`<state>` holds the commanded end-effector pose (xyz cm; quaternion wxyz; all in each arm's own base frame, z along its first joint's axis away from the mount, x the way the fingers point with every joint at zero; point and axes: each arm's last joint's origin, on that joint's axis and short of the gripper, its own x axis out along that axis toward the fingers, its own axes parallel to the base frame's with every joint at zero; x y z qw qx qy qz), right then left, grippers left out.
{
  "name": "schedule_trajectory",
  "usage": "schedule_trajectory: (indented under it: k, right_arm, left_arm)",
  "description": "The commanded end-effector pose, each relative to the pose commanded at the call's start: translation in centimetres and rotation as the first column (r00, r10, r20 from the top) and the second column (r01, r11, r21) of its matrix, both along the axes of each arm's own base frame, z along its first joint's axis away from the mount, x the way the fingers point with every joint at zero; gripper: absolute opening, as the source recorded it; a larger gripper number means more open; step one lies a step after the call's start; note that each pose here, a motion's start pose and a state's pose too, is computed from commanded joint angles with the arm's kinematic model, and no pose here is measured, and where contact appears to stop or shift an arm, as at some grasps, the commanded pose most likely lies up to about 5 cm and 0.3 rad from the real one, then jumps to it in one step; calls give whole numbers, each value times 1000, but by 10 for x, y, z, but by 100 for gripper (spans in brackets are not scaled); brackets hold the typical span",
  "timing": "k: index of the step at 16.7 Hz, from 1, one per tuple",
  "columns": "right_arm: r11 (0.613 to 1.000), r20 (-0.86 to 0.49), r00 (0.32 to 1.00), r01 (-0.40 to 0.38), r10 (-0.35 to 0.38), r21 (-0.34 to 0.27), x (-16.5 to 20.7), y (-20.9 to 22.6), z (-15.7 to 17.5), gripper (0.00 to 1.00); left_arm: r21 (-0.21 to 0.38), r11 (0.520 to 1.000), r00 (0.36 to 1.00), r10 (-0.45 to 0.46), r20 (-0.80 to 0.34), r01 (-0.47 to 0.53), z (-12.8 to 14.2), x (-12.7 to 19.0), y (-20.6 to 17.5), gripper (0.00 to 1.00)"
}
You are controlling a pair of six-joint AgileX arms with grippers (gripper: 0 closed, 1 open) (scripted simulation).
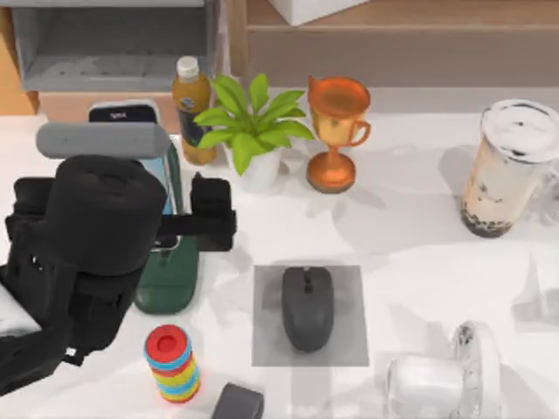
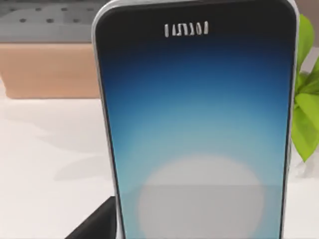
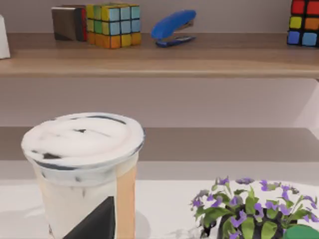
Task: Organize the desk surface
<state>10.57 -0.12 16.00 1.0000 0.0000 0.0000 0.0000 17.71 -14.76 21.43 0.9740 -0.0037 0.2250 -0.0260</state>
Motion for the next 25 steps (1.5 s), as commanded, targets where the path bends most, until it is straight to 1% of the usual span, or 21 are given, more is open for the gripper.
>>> schedule_trajectory:
  k: [3, 8, 10, 13, 16, 19, 22, 25]
  right_arm:
    - [1000, 0, 1000, 0, 0, 0, 0, 0, 0, 100]
    - [1000, 0, 1000, 0, 0, 0, 0, 0, 0, 100]
    - [1000, 0, 1000, 0, 0, 0, 0, 0, 0, 100]
    - [1000, 0, 1000, 0, 0, 0, 0, 0, 0, 100]
    - [1000, 0, 1000, 0, 0, 0, 0, 0, 0, 100]
    - [1000, 0, 1000, 0, 0, 0, 0, 0, 0, 100]
    - [1000, 0, 1000, 0, 0, 0, 0, 0, 0, 100]
    - [1000, 0, 1000, 0, 0, 0, 0, 0, 0, 100]
  left_arm:
    - [21, 999, 999, 42, -5, -42, -2, 0, 4, 100]
    - [17, 999, 999, 40, -2, -40, -1, 0, 6, 100]
    - [7, 999, 999, 39, 4, -39, 0, -2, 16, 100]
    - [-20, 999, 999, 36, 28, -35, 0, -9, 43, 100]
    - [-59, 998, 995, 40, 87, -35, -4, -24, 77, 100]
    - [-85, 996, 984, 50, 173, -35, -17, -44, 107, 100]
    - [-79, 996, 959, 56, 276, -36, -34, -60, 128, 100]
    - [-43, 998, 924, 56, 377, -42, -48, -68, 140, 100]
